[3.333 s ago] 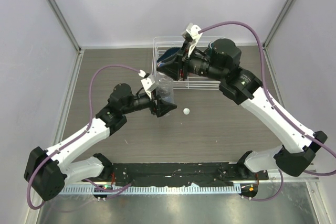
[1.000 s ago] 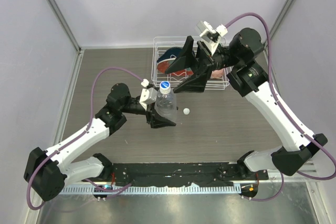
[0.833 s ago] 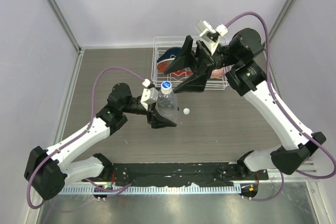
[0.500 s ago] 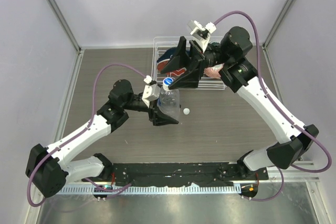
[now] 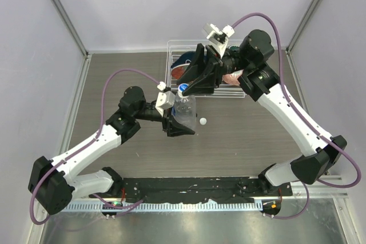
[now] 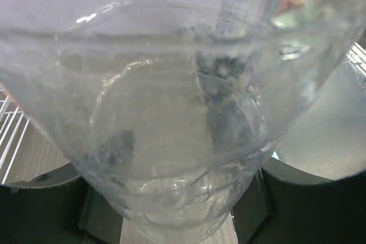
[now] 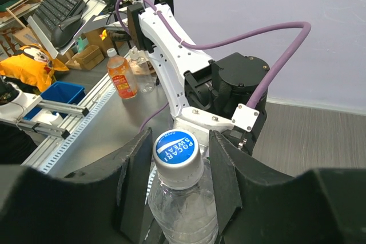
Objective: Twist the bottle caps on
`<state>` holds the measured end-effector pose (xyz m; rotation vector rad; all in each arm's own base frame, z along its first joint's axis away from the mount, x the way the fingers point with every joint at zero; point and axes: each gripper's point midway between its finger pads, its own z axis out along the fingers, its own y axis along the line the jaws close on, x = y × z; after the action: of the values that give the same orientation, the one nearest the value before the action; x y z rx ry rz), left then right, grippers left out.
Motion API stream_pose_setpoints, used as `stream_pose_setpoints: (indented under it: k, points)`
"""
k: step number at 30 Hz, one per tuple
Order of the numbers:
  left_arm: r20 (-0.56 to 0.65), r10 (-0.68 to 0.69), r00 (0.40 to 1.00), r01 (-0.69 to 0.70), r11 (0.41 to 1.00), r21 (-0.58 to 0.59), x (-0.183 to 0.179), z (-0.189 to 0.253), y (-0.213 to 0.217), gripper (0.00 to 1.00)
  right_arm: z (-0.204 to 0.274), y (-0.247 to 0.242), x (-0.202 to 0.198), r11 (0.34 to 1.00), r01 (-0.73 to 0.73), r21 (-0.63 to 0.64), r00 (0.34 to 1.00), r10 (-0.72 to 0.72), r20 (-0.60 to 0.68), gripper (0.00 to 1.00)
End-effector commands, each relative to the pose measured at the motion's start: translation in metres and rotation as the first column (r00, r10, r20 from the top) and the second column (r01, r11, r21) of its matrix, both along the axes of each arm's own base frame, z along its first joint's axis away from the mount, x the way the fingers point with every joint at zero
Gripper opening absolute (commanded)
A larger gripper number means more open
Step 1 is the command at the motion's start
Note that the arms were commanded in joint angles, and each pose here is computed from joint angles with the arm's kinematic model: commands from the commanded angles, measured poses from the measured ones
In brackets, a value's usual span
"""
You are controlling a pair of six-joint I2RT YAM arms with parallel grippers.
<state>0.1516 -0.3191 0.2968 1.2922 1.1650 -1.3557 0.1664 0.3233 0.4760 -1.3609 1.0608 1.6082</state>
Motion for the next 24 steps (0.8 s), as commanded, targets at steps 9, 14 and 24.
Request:
stream_pose_setpoints:
  k: [9,14,24]
  points:
    - [0.021,0.038,0.999,-0.037,0.998,-0.049,0.007,0.028,-0.004,0.0,0.009,-0.007,-0.014,0.999,-0.02,0.029,0.998,0.019,0.052,0.33]
    - [0.012,0.056,0.998,-0.055,0.997,-0.045,0.009,0.025,-0.004,0.0,0.007,-0.005,-0.011,1.0,-0.011,0.028,0.999,0.01,0.045,0.18]
    - [0.013,0.192,0.981,-0.191,0.98,-0.056,0.032,0.027,0.001,0.0,-0.019,0.001,0.037,0.954,0.285,-0.089,0.957,-0.288,-0.022,0.02]
